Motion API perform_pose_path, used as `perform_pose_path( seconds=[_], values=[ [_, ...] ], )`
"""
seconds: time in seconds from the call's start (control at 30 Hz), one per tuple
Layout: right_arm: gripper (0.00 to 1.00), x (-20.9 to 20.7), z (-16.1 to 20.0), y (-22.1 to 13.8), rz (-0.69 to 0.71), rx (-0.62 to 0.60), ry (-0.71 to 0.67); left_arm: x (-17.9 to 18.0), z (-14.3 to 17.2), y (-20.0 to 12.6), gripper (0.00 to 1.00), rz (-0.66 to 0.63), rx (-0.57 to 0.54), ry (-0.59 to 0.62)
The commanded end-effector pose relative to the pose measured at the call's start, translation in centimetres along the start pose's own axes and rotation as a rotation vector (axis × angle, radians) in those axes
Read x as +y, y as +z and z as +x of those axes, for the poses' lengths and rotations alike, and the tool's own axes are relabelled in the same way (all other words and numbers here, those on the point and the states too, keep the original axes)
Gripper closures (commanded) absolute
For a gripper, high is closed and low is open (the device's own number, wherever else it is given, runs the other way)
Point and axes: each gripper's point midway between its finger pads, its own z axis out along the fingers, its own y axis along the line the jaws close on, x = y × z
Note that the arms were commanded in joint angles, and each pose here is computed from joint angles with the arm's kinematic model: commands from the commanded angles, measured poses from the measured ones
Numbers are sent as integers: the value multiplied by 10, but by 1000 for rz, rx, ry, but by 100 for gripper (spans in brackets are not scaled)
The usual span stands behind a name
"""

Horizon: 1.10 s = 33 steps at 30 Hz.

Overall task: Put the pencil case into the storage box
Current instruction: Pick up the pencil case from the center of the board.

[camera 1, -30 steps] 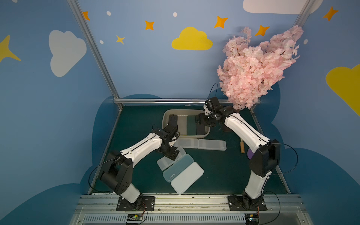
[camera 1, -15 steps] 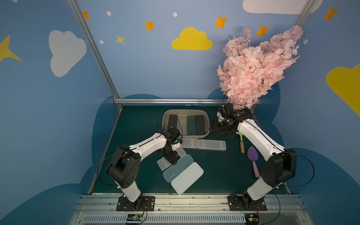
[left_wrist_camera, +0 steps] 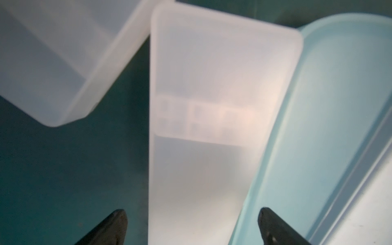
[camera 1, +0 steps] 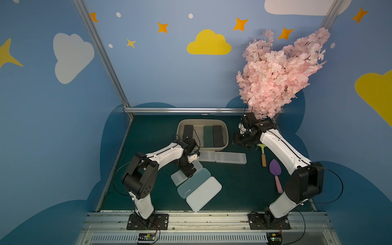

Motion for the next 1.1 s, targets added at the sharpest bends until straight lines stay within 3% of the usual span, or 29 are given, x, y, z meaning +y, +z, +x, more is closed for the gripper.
perform_pose_path(
  seconds=[0.0, 0.5, 0.73, 1.07],
  values=[
    [34, 3, -3, -9, -9, -2, 1, 6, -2, 3, 2, 11, -13, 4],
    [34, 5, -4, -4, -9, 21, 5, -13, -11, -3, 3, 91, -53, 10],
    [34, 6, -3, -3, -10, 28, 5, -5, -5, 12, 4, 45, 8, 21],
    [34, 3, -2, -2, -1, 33, 0, 5, 0, 30, 13, 2, 65, 26]
  ],
)
